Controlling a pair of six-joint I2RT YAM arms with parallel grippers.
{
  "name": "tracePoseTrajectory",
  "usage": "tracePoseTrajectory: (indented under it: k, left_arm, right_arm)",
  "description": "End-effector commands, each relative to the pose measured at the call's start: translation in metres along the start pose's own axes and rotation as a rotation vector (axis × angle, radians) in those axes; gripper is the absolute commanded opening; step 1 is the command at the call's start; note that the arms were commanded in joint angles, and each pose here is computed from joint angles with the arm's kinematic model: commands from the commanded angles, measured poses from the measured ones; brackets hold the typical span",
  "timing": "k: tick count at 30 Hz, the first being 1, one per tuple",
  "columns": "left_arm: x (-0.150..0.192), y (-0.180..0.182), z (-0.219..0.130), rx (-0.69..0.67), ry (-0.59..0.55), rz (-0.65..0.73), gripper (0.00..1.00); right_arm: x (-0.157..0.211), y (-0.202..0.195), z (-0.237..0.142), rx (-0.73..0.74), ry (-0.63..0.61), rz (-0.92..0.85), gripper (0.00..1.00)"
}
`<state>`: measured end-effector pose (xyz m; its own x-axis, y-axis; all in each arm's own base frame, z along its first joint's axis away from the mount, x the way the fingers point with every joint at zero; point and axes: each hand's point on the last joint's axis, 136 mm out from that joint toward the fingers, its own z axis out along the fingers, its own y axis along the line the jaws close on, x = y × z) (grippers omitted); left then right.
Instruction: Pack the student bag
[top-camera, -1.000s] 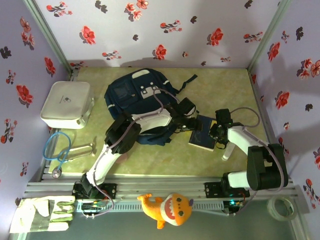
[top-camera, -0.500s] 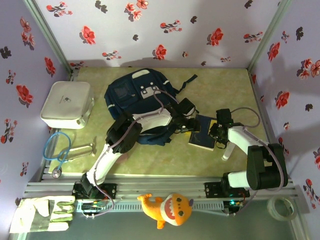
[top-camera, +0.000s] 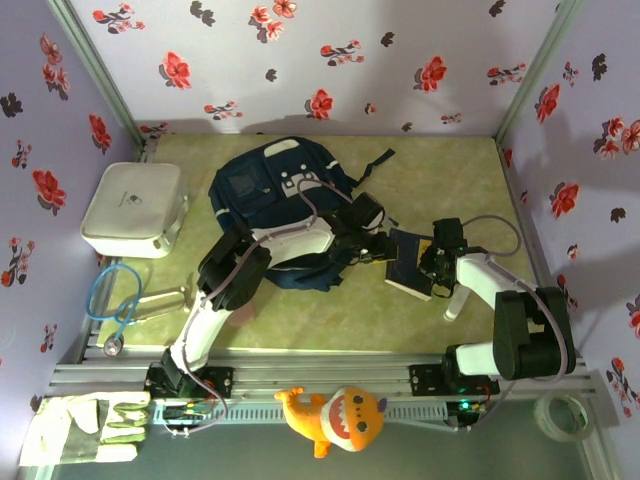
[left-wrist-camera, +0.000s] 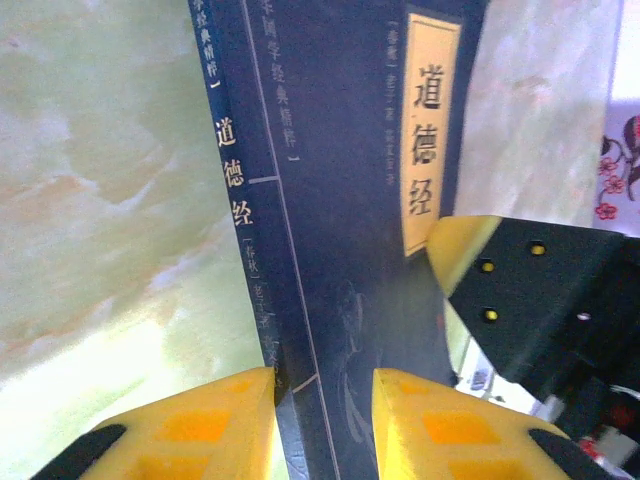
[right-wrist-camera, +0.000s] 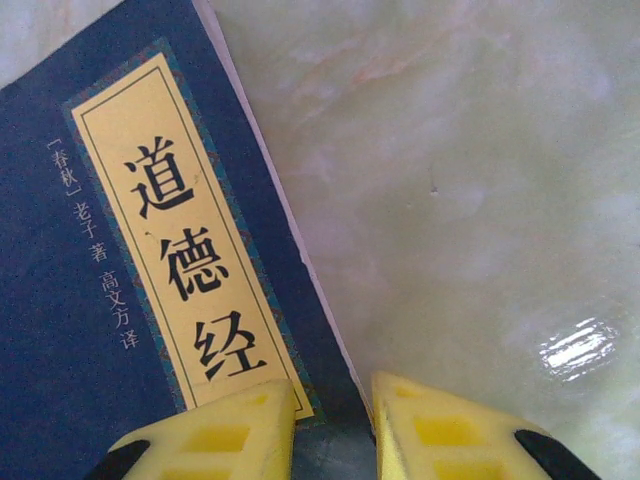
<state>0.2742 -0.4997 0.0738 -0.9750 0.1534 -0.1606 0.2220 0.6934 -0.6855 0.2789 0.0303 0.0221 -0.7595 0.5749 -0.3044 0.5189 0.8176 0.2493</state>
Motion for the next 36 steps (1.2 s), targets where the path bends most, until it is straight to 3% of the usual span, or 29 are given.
tracePoseTrajectory:
  k: [1,17,31,36]
  left_arm:
    - [0.005,-0.034,-0.006,0.116,0.015,0.015,0.29]
    - [0.003,-0.041,0.004,0.156,0.047,0.005,0.30]
    - [0.003,-0.058,0.004,0.261,0.049,0.024,0.18]
    - [0.004,-0.058,0.006,0.271,0.052,0.017,0.20]
  right_arm:
    - [0.016,0.005,0.008,-0.045,0.068,0.020,0.25]
    - [0.020,0.012,0.013,-0.086,0.085,0.058,0.23]
    - [0.022,0.009,0.017,-0.079,0.080,0.080,0.17]
    - [0.022,0.007,0.017,-0.073,0.074,0.087,0.16]
